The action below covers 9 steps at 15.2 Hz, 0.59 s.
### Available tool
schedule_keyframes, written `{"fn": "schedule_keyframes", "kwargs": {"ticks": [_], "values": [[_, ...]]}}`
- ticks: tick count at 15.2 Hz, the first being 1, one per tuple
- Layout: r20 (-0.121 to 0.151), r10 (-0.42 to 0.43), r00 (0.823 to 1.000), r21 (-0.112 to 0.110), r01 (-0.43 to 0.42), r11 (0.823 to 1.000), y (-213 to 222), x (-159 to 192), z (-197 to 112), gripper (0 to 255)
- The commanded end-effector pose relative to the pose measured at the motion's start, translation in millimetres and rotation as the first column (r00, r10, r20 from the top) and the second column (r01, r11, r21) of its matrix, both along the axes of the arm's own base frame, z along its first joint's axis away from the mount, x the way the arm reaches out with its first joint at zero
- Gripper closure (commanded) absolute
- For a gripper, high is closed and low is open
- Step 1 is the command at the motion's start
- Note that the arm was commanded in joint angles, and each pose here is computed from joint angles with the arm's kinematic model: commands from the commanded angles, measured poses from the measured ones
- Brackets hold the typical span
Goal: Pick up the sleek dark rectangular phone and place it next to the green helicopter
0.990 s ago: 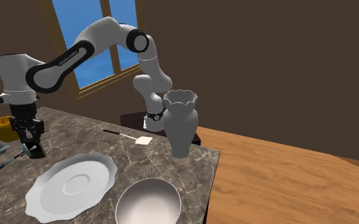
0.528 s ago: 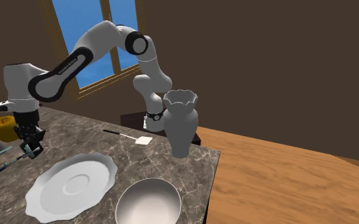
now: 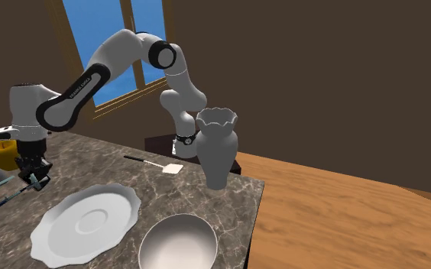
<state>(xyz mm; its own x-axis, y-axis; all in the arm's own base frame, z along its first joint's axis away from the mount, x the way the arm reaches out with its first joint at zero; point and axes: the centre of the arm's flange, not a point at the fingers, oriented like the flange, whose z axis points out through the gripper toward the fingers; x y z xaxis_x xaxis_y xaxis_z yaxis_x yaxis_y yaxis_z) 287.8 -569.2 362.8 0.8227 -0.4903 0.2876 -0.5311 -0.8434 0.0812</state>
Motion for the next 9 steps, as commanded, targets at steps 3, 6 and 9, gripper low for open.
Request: {"fn": "schedule_keyframes", "kwargs": {"ticks": [3, 6, 9], "values": [[-0.025, 0.023, 0.999, 0.093, -0.02, 0.995, 12, 4, -23, 255], [-0.025, 0.023, 0.999, 0.093, -0.02, 0.995, 10, 5, -21, 0], [-0.025, 0.022, 0.999, 0.093, -0.02, 0.996, 11, -2, -25, 0]]}}
